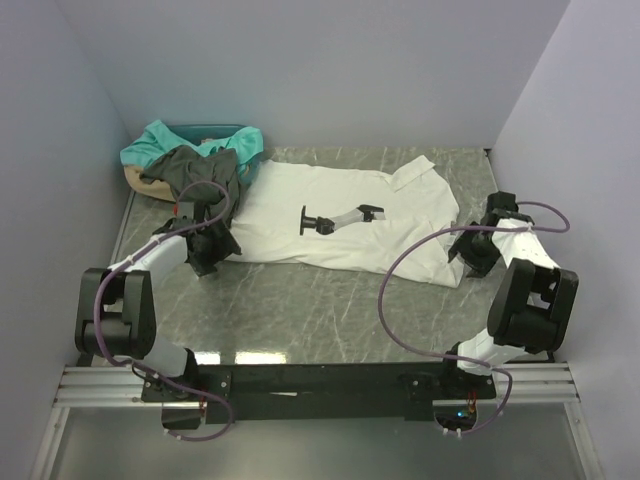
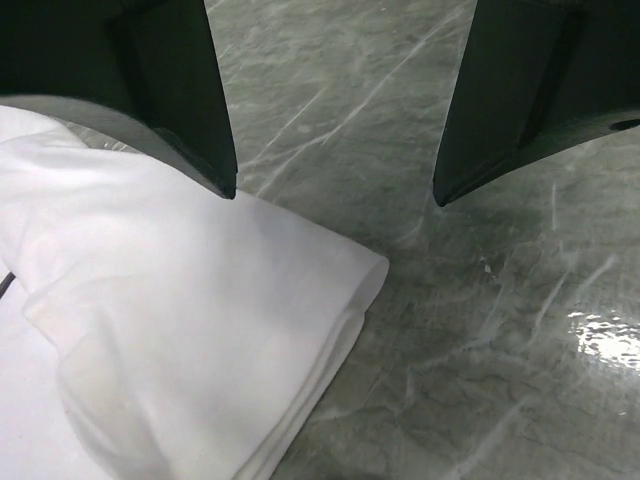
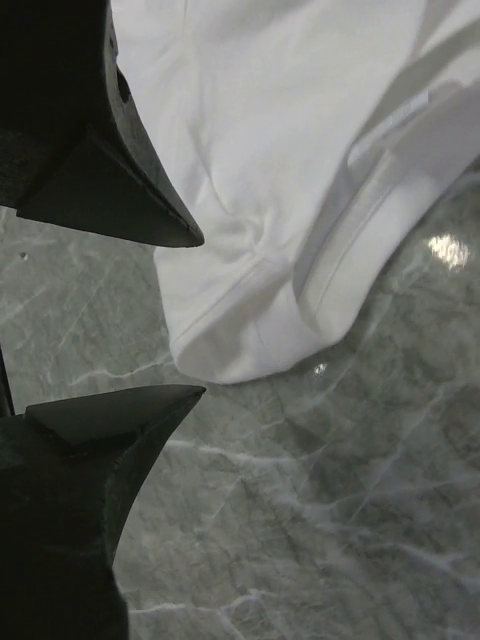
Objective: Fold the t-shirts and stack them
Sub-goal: Fold the tshirt
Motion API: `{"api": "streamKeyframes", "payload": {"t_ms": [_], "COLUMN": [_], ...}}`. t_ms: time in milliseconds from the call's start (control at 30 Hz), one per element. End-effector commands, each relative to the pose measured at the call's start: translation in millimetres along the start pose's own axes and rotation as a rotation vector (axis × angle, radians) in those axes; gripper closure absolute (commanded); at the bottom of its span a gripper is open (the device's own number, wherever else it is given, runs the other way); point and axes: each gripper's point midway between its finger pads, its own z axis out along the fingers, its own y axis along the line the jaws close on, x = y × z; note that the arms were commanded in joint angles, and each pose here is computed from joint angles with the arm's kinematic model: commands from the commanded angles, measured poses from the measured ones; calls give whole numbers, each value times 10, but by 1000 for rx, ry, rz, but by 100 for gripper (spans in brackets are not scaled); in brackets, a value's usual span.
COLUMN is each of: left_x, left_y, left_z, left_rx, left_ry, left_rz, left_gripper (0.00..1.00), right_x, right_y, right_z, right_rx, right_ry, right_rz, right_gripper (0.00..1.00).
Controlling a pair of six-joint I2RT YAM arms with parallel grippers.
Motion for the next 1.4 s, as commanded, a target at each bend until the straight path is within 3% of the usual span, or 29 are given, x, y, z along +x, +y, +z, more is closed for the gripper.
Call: {"api": "streamKeyframes", "payload": {"t_ms": [0,633,833,933,1033,1067,1133,1167,1367], "left_x": [-106,-106,-111,-142,-182,-219,-231,-258,-318], "left_y": [-163,-120,-104,-106,-112,-125,-107,-109,-36], "left_z": [4,260,369,412,446,447,456,449,355], "left_rx": [83,58,45,36,26,24,10,5,-38], "left_ry": [-43,-24,-13,-13,-13,-20,-19,-26,-56], "left_rz": [-13,-21,-26,-19,-10,-7,0,6,39], "left_gripper": [15,33,46,57,71,82,93,99,99], "right_x": [-17,334,287,185,160,159,144,133,70], "right_y": [1,-279,-278,-251,-218,-220,-240,-250,-312], "right_z": [-17,248,280,291,320,333,346,345,315], "right_rx": [-68,20,25,17,7,12,24,28,67], "right_ry": [-13,47,38,13,21,24,23,21,13], "right_rz": [67,82,83,85,85,82,81,79,63], "right_gripper": [37,45,50,55,69,77,87,98,100]}}
